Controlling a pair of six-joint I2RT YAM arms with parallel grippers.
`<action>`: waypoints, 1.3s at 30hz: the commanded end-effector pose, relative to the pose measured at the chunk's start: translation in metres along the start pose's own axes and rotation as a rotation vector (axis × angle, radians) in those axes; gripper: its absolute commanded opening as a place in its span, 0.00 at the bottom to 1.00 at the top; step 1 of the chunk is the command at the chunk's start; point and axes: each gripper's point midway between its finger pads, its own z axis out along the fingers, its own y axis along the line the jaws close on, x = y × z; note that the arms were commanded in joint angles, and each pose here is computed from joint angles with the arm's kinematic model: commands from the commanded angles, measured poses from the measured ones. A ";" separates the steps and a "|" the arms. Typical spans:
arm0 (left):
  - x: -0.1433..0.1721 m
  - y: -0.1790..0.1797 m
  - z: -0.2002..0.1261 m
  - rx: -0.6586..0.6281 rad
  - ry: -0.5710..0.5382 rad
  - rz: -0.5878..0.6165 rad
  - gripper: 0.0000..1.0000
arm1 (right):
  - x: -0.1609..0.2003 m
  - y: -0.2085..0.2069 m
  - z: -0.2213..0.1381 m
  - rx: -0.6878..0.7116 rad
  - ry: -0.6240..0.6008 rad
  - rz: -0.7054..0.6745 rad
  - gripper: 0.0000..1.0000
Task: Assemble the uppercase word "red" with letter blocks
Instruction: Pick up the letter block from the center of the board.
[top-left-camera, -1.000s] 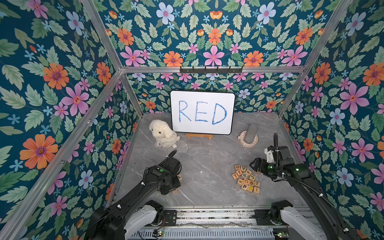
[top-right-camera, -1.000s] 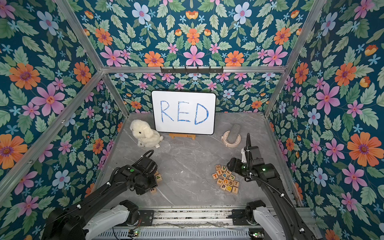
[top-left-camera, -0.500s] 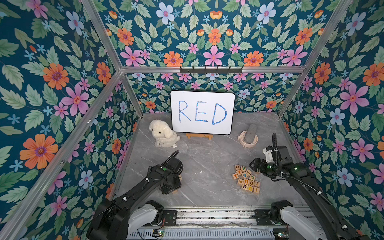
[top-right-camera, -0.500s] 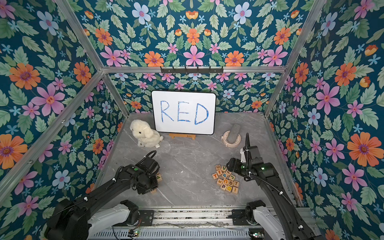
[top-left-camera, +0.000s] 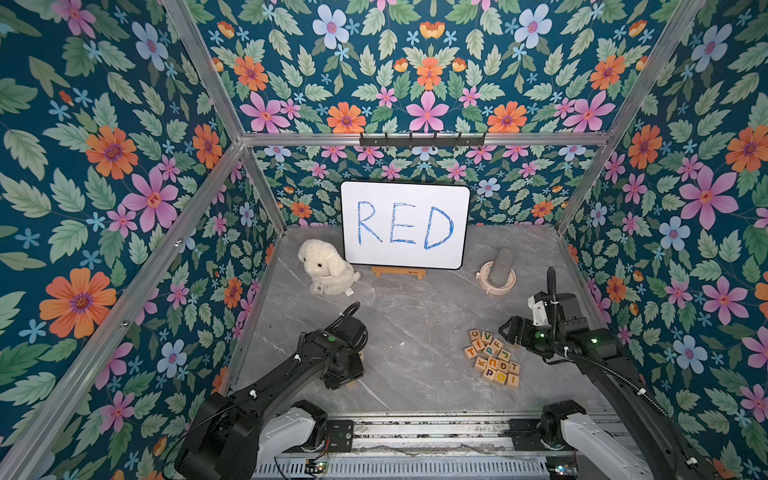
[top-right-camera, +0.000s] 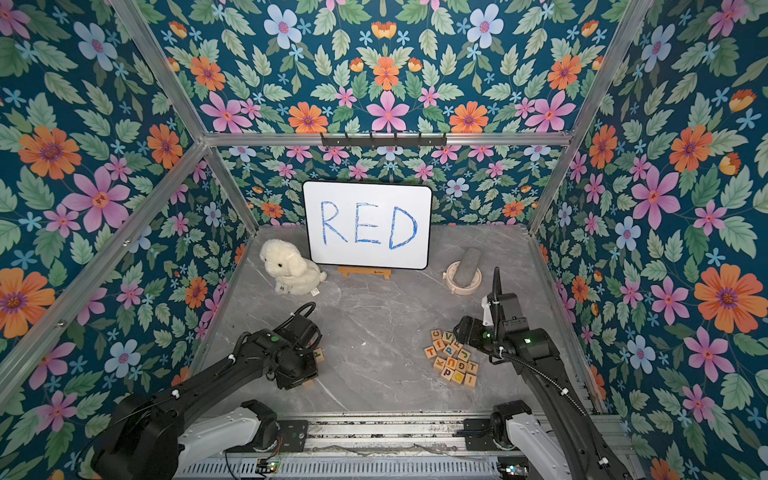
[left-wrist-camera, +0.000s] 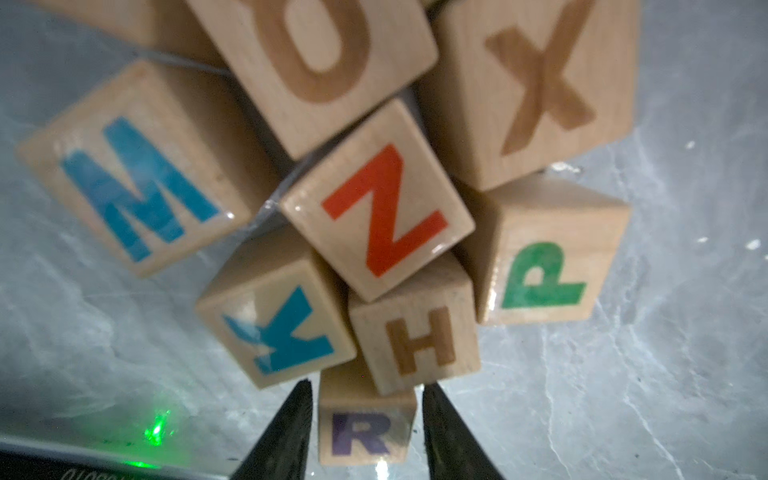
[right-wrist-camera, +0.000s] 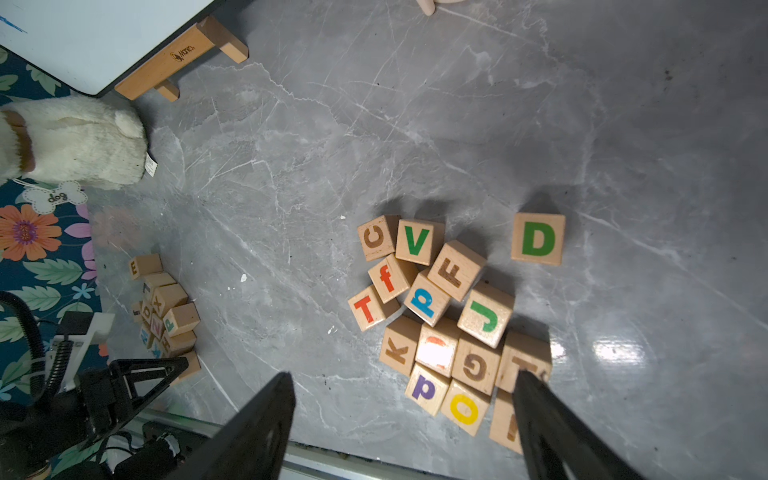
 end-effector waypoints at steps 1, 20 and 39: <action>-0.005 -0.006 -0.001 0.024 -0.027 -0.001 0.45 | -0.001 -0.001 -0.001 0.008 -0.008 0.011 0.84; 0.006 -0.006 0.006 0.050 0.006 -0.010 0.29 | -0.004 -0.010 0.000 0.050 -0.033 0.036 0.84; -0.046 -0.127 -0.122 0.533 -0.208 0.201 0.03 | -0.021 0.020 -0.014 -0.157 -0.203 0.050 0.82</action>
